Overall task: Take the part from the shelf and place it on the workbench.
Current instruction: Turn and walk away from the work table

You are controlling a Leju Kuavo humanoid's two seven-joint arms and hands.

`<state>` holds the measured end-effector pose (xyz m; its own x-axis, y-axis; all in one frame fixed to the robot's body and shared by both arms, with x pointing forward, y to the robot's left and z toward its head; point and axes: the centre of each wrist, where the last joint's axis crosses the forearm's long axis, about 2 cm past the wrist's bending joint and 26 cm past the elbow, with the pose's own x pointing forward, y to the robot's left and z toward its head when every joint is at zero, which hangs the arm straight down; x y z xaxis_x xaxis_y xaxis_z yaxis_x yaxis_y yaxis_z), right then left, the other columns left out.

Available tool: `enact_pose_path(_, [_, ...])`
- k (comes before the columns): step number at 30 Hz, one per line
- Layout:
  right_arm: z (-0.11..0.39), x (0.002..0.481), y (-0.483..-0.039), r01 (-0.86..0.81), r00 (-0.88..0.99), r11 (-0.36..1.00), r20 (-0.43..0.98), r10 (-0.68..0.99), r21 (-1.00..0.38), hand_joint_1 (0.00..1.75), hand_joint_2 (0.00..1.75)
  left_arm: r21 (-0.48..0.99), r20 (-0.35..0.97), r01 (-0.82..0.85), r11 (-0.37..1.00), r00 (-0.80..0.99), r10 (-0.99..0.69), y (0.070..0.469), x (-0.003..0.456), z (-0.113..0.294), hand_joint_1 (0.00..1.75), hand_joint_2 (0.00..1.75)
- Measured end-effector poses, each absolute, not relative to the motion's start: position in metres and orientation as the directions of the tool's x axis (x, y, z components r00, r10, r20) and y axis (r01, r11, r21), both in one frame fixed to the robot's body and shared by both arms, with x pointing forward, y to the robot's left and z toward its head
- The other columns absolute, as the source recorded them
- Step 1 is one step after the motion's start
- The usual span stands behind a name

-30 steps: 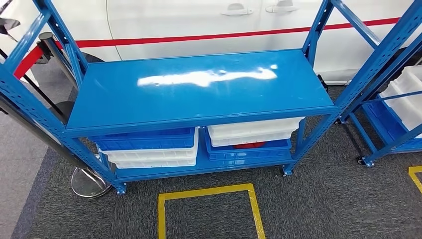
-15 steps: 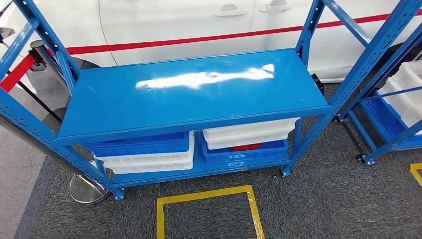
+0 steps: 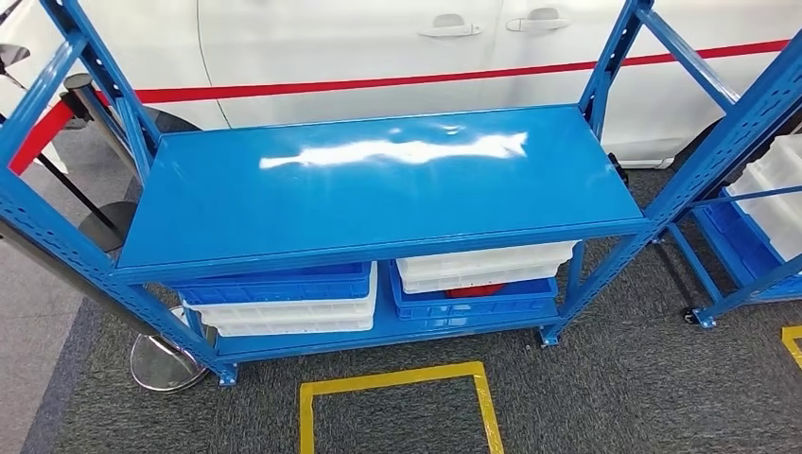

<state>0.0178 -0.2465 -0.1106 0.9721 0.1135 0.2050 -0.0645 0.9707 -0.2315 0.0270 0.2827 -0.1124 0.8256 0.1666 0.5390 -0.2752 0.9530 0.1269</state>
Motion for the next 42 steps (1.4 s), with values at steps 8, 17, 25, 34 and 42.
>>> enact_pose_path(8, [-0.1102, 0.0199, -0.2458, -0.058, 0.978, 0.968, 0.183, 0.105, -0.244, 0.0, 1.75, 0.169, 0.52, -0.273, 0.947, 0.841, 0.15, 0.283, 0.0322, -0.1117, 0.0, 1.31])
enact_pose_path(17, [-0.11, 0.0212, -0.2443, -0.052, 0.979, 0.97, 0.181, 0.096, -0.236, 0.0, 1.75, 0.177, 0.499, -0.275, 0.945, 0.853, 0.155, 0.2834, 0.0341, -0.1115, 0.0, 1.75])
enact_pose_path(25, [-0.1099, 0.0224, -0.2443, -0.051, 0.978, 0.971, 0.183, 0.096, -0.234, 0.0, 1.75, 0.181, 0.497, -0.277, 0.944, 0.854, 0.156, 0.2829, 0.035, -0.1114, 0.0, 1.75])
enact_pose_path(34, [-0.1098, 0.0239, -0.2442, -0.05, 0.978, 0.972, 0.185, 0.094, -0.229, 0.0, 1.75, 0.166, 0.494, -0.281, 0.945, 0.853, 0.167, 0.2811, 0.0358, -0.1113, 0.0, 1.75])
enact_pose_path(42, [-0.1097, 0.0241, -0.2446, -0.03, 0.984, 0.968, 0.162, 0.072, -0.251, 0.0, 0.0, 0.167, 0.491, -0.281, 0.945, 0.855, 0.167, 0.2817, 0.0363, -0.1112, 0.0, 1.75])
